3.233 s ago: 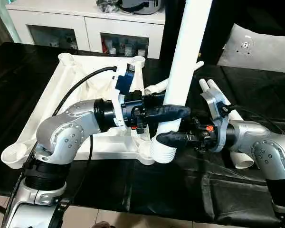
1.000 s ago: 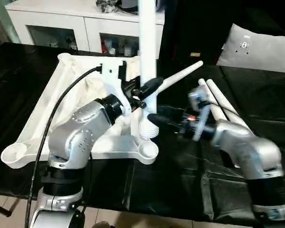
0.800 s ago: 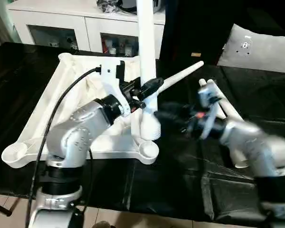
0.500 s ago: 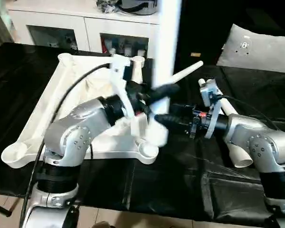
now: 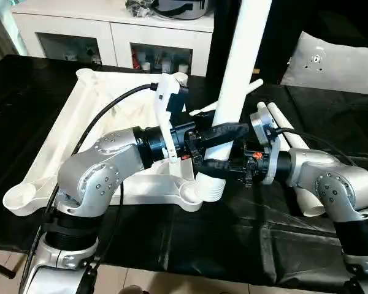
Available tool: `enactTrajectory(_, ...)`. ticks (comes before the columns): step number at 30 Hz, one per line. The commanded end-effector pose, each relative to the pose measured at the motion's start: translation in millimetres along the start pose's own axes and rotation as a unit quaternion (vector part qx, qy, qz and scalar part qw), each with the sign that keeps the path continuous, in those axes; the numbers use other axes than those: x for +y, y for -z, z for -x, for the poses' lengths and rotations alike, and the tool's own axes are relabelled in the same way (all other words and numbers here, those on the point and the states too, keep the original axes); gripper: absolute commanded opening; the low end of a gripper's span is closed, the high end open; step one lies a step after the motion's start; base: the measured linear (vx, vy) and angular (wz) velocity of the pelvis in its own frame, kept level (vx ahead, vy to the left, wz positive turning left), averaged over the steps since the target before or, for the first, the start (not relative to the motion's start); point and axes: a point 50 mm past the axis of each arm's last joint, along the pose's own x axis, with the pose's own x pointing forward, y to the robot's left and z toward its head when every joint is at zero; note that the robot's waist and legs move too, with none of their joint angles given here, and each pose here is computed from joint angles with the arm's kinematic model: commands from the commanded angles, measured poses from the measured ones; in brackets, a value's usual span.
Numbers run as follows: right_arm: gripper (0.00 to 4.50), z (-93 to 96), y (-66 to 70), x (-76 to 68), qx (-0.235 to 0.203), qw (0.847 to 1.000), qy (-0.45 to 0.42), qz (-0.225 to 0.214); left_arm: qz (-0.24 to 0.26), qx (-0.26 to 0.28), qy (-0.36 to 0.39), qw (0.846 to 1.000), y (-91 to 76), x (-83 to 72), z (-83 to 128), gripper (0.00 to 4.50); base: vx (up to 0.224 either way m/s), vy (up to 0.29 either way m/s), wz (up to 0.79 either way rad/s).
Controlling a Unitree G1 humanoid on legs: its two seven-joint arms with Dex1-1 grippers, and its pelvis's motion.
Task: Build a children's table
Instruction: Insert table leg to table base
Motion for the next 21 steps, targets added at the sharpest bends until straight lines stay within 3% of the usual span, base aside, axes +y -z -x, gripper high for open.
enactTrajectory(1, 2.90, 1.7, 0.2, 1.7, 0.003, 1.000, -0.008, 0.001, -0.019, -0.005, 0.036, 0.999, -8.1, -8.9, -4.9, 1.86, 0.000, 0.000, 0.00)
enactTrajectory(8, 2.12, 0.5, 4.9, 5.0, 0.010, 1.000, -0.025, -0.005, -0.024, -0.007, 0.039, 0.999, -8.9, -8.6, -6.0, 1.86, 0.000, 0.000, 0.00)
enactTrajectory(14, 1.97, 0.4, 6.5, 5.0, 0.014, 1.000, -0.027, -0.006, -0.025, -0.008, 0.041, 0.999, -9.2, -8.8, -6.5, 1.86, 0.000, 0.000, 0.00)
enactTrajectory(18, 1.96, 0.3, 7.2, 3.7, 0.016, 1.000, -0.017, 0.002, -0.025, -0.009, 0.041, 0.999, -9.2, -9.0, -6.6, 1.86, 0.000, 0.000, 0.00)
enactTrajectory(19, 2.51, 0.2, 7.2, 2.2, 0.014, 1.000, -0.013, -0.004, -0.025, -0.008, 0.041, 0.999, -9.0, -9.0, -6.3, 1.86, 0.000, 0.000, 0.00)
enactTrajectory(21, 2.64, 0.2, 6.7, 0.9, 0.009, 1.000, -0.011, -0.013, -0.025, -0.008, 0.041, 0.999, -8.7, -9.1, -5.8, 1.86, 0.000, 0.000, 0.00)
